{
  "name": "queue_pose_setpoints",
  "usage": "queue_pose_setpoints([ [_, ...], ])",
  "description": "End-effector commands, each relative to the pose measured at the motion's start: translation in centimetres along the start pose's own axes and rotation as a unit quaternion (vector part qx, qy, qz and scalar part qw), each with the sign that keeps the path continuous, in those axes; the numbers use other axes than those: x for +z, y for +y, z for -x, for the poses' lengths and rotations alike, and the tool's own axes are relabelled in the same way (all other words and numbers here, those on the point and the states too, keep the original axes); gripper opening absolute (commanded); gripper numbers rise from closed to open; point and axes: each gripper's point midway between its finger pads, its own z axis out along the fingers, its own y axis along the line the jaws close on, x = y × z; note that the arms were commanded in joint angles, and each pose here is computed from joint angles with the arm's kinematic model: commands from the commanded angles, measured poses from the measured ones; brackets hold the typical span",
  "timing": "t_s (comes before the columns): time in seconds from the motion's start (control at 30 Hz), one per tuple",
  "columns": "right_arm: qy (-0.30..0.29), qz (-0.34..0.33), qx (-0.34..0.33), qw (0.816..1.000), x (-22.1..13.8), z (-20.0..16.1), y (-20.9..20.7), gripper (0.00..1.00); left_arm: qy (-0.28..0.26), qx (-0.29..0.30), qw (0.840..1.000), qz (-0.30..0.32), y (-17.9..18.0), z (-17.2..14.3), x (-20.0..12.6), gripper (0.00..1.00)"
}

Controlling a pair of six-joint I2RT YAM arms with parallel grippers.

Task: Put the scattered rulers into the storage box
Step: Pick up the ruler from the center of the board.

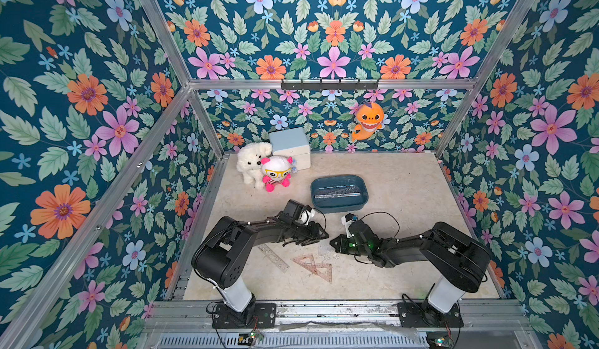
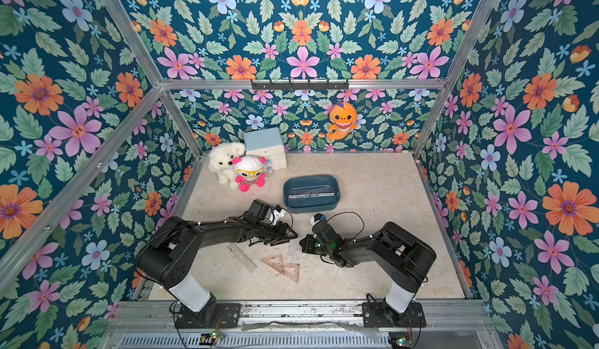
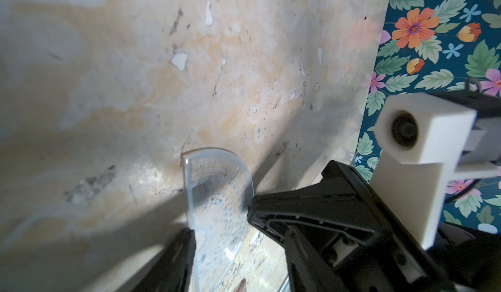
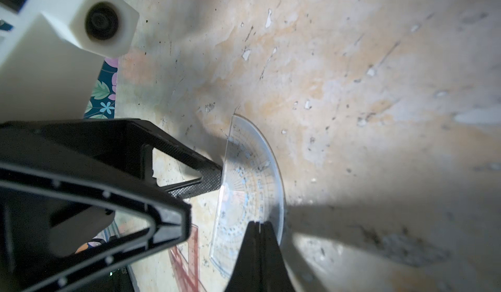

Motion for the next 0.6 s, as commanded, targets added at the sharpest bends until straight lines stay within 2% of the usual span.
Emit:
queue_pose_setpoints([
  [0.0, 0.025, -0.035, 0.005, 0.999, -0.1, -1.44, -1.91, 0.0, -0.006, -0.042, 0.988, 0.147, 6.05, -1.14, -0.88, 0.6],
  [0.2, 0.026, -0.036, 0.007, 0.999, -0.19, -1.63, -2.18, 0.0, -0.017, -0.037, 0.987, 0.156, 5.89, -0.62, -1.32, 0.61],
  [0.57, 0.029, -0.039, 0.011, 0.999, -0.26, -2.2, -2.79, 0.0, -0.005, -0.043, 0.988, 0.15, 6.18, -1.1, -0.53, 0.61],
])
